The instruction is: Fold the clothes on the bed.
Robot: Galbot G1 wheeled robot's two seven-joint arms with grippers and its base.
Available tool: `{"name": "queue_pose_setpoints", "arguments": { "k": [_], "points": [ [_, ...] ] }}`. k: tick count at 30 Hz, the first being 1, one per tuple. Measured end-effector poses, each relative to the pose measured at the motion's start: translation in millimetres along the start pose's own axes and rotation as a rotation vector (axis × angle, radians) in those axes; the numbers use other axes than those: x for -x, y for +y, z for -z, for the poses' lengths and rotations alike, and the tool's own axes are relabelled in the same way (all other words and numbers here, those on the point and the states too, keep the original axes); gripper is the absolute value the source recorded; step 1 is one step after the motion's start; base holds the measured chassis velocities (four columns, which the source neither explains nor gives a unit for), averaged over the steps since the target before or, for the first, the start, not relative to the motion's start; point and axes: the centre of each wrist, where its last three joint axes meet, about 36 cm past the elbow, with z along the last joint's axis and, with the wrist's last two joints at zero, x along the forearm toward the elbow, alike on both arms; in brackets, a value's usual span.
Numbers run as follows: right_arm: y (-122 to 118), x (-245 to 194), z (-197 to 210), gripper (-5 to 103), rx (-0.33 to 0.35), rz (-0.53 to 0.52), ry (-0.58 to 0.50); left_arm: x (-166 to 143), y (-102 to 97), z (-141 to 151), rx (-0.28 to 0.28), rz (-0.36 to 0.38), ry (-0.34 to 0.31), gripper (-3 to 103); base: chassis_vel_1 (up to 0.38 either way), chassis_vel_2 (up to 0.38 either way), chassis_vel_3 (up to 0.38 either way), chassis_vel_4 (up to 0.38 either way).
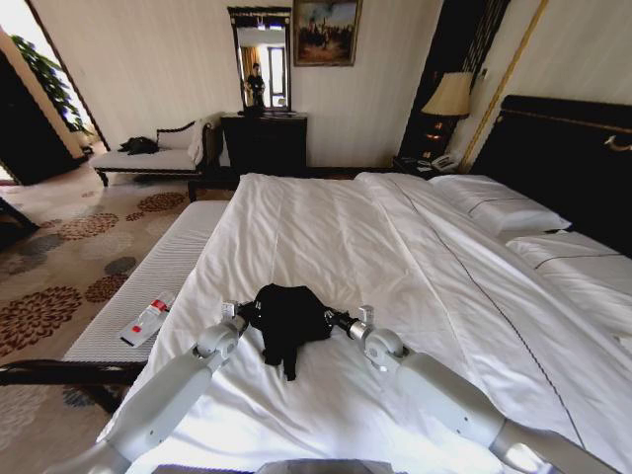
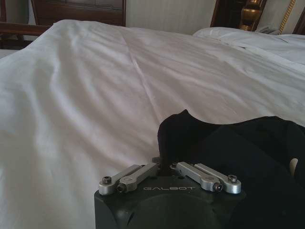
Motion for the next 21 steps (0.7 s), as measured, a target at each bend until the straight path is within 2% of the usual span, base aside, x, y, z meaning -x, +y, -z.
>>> {"name": "queue_pose_setpoints", "arguments": {
  "k": [12,18,21],
  "points": [
    [17.6,-10.3,11.1,1,0.015,0.004,-0.033,-10.0,6.1,9.1,0.012,0.005,-0.023,0,0.000,0.000,0.000,0.000],
    [21.7,-22.3,44.3,1,0.043,-0.007,-0.097,-25.3,8.1,31.8,0.023,0.003,-0.064,0,0.000,0.000,0.000,0.000],
    [31.3,-35.6,81.2,1,0.023,-0.019,-0.144,-39.2,5.6,57.2,0.071,0.007,-0.125,0,0.000,0.000,0.000,0.000]
  ]
}}
